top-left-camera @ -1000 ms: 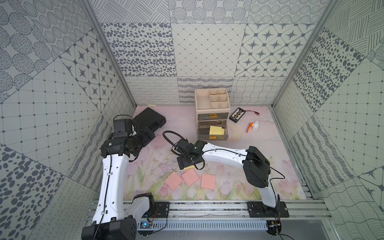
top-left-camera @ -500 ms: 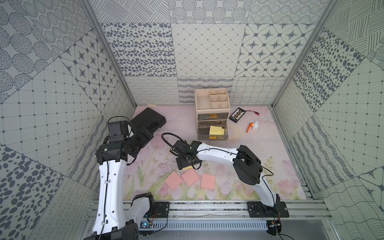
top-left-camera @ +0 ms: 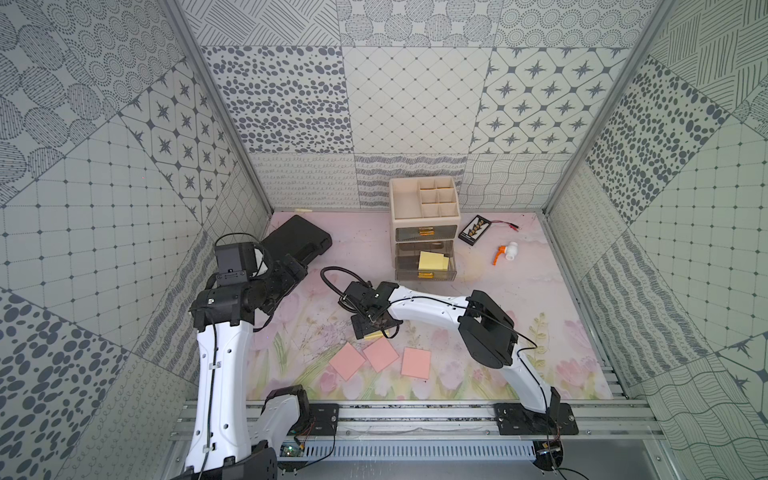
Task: Please put the sticky notes in the drawer by color
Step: Pick up the sticky notes from the center of the board.
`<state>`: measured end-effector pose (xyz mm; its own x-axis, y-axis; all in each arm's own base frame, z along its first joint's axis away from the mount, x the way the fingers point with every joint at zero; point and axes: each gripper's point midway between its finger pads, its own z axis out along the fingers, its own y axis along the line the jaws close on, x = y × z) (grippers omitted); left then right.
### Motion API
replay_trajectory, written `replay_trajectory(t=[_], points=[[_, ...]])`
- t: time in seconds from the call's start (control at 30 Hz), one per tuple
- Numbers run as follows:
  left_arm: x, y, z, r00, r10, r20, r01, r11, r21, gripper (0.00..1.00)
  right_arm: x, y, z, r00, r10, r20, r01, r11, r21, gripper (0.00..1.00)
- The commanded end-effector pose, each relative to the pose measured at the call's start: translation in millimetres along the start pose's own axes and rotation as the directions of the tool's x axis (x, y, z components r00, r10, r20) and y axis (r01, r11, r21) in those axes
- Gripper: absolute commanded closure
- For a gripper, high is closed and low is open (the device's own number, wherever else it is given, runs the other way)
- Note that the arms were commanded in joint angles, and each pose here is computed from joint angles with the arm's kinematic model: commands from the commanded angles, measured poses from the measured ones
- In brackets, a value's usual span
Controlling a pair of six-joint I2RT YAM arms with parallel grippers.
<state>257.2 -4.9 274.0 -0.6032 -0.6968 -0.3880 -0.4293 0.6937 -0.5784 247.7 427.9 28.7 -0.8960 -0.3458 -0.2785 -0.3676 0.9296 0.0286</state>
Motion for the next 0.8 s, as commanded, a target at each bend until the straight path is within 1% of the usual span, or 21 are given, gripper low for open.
replay_trajectory(t=[0.0, 0.3, 0.4, 0.47, 0.57, 0.77], points=[[1.4, -0.7, -1.9, 1.000, -0.002, -0.005, 0.002, 1.000, 0.012, 0.04, -3.8, -0.9, 7.7, 1.000, 0.023, 0.004, -0.023, 1.000, 0.013, 0.01], [1.3, -0.4, -0.7, 1.000, -0.003, -0.006, 0.003, 1.000, 0.012, 0.04, 2.4, 1.7, 19.3, 0.999, 0.030, -0.017, -0.030, 1.000, 0.005, 0.00], [1.9, 0.4, -0.1, 1.000, -0.005, -0.007, 0.005, 1.000, 0.011, 0.04, 4.5, 3.4, 21.0, 0.999, 0.029, -0.022, -0.029, 1.000, -0.003, 0.06], [1.7, 0.5, 0.3, 1.000, -0.005, -0.008, 0.006, 1.000, 0.011, 0.04, 4.7, 4.6, 19.1, 0.999, 0.027, -0.018, -0.027, 1.000, -0.006, 0.12], [1.2, 0.1, 0.1, 1.000, -0.006, -0.007, 0.006, 1.000, 0.012, 0.04, 2.6, 4.7, 13.6, 1.000, 0.022, -0.005, -0.022, 1.000, -0.005, 0.15], [1.0, 0.5, 0.1, 1.000, -0.005, -0.005, 0.005, 1.000, 0.011, 0.04, -2.4, 1.7, 0.4, 1.000, -0.004, 0.009, 0.004, 1.000, 0.010, 0.18]])
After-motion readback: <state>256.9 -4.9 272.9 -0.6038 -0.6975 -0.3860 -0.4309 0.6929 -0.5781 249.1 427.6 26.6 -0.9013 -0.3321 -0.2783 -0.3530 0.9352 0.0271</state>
